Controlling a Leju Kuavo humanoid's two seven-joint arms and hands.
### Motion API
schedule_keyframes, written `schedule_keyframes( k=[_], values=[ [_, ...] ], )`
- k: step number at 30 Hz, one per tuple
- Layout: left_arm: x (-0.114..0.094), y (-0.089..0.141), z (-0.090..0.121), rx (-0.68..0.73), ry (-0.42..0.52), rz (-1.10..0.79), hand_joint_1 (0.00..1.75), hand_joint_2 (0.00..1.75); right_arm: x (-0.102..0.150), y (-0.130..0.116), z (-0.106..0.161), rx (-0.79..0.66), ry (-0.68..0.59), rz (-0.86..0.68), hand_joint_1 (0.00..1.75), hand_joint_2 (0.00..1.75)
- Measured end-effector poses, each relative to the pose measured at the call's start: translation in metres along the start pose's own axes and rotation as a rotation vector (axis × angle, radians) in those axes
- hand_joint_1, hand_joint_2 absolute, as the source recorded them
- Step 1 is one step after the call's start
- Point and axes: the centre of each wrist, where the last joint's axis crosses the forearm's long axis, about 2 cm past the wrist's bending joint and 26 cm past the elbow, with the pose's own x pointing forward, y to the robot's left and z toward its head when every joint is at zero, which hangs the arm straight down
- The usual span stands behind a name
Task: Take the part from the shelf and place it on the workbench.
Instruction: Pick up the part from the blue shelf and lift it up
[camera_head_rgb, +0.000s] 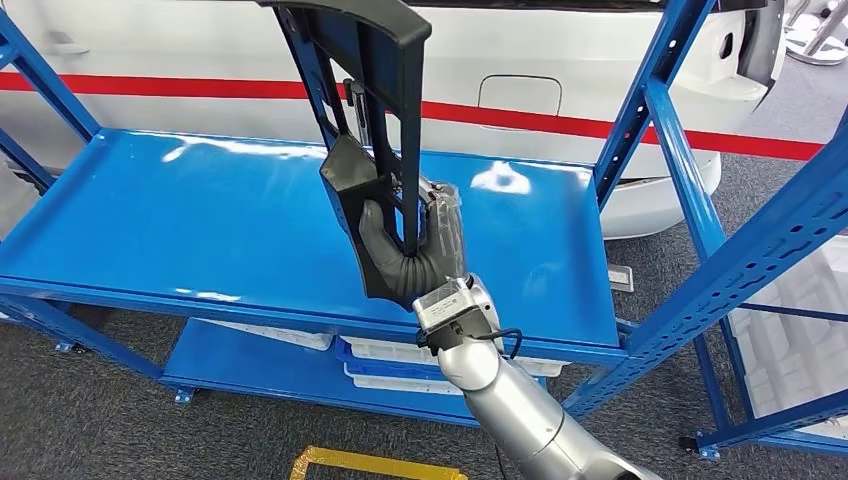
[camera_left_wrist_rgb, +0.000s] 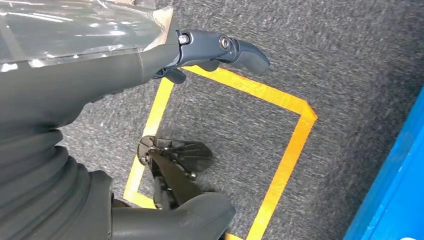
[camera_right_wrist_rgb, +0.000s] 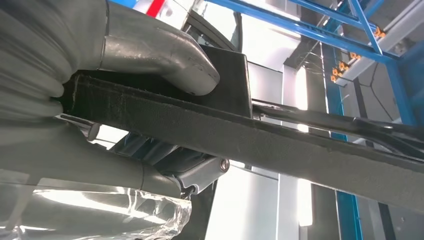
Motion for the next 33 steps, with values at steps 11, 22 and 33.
schedule_keyframes(
  k=[11,22,33],
  values=[
    [0.0053,0.0035,-0.0038,0.009,-0.020,-0.009,0.00,1.75,-0.0010,-0.0031,0.0002,0.001,0.009,-0.007,1.75,1.75],
    [0.0039,0.0012,-0.0026,0.009,-0.010,-0.003,0.00,1.75,-0.0013,-0.0064,0.0054,0.003,0.007,-0.001,1.75,1.75],
    [0.0037,0.0020,-0.0026,0.017,-0.007,0.006,0.00,1.75,-0.0002,-0.0054,0.0072,0.000,0.007,-0.005,1.75,1.75]
  ],
)
